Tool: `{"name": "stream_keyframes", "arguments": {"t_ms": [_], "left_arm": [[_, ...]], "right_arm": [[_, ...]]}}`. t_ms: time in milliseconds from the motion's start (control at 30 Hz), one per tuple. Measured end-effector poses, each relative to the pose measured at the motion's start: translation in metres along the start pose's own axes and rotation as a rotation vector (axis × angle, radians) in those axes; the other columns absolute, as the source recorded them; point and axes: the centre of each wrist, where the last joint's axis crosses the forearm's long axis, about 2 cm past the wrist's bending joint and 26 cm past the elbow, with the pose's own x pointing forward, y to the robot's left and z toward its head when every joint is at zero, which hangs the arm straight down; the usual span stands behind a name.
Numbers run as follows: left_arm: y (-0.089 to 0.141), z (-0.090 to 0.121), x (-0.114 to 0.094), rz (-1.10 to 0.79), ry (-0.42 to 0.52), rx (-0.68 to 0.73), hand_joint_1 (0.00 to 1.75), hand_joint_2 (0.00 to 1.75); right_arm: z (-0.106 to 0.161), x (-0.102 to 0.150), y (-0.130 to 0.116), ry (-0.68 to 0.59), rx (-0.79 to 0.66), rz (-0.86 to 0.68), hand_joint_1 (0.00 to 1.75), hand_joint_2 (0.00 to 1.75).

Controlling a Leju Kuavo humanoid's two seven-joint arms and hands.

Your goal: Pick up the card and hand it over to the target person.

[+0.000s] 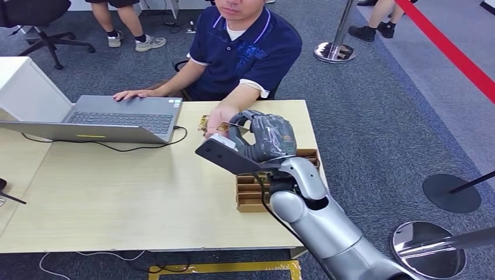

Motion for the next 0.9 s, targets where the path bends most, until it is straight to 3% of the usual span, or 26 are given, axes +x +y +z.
{"name": "stream_keyframes", "arguments": {"t_ms": [300,333,400,433,467,500,533,600,733,900], "left_arm": [[0.0006,0.0001,-0.0002,-0.008,-0.002,-0.002,0.0,0.0],[0.0008,0.0002,-0.0005,-0.014,-0.002,-0.003,0.0,0.44],[0.001,0.0003,-0.0008,-0.023,-0.003,-0.006,0.0,1.31],[0.0011,0.0003,-0.001,-0.023,-0.003,-0.006,0.0,1.75],[0.0011,0.0004,-0.0012,-0.023,-0.002,-0.006,0.0,1.75],[0.0011,0.0005,-0.0013,-0.022,-0.002,-0.006,0.0,1.75],[0.001,0.0005,-0.0013,-0.02,-0.003,-0.005,0.0,1.75],[0.0008,0.0004,-0.0013,-0.012,-0.006,-0.005,0.0,1.75],[0.0004,0.0003,-0.001,0.004,-0.004,-0.004,0.0,0.0],[0.0006,0.0003,-0.001,0.007,-0.002,-0.003,0.0,0.0]], "right_arm": [[-0.0027,-0.005,0.0103,0.019,0.029,-0.006,1.55,1.75],[-0.0028,-0.0051,0.0104,0.019,0.029,-0.006,1.56,1.75],[-0.0026,-0.0052,0.0106,0.02,0.03,-0.006,1.04,1.75],[-0.0025,-0.0053,0.0107,0.02,0.03,-0.006,0.65,1.75],[-0.0024,-0.0053,0.0108,0.02,0.031,-0.006,0.26,1.75],[-0.0023,-0.0051,0.011,0.02,0.031,-0.008,0.13,1.75],[-0.0023,-0.0048,0.0111,0.019,0.032,-0.009,0.0,1.75],[-0.0023,-0.0036,0.011,0.017,0.033,-0.013,0.0,1.75],[-0.0033,-0.0016,0.0094,0.012,0.029,-0.017,0.0,1.75],[-0.0022,-0.002,0.008,0.014,0.025,-0.02,0.0,1.75]]}}
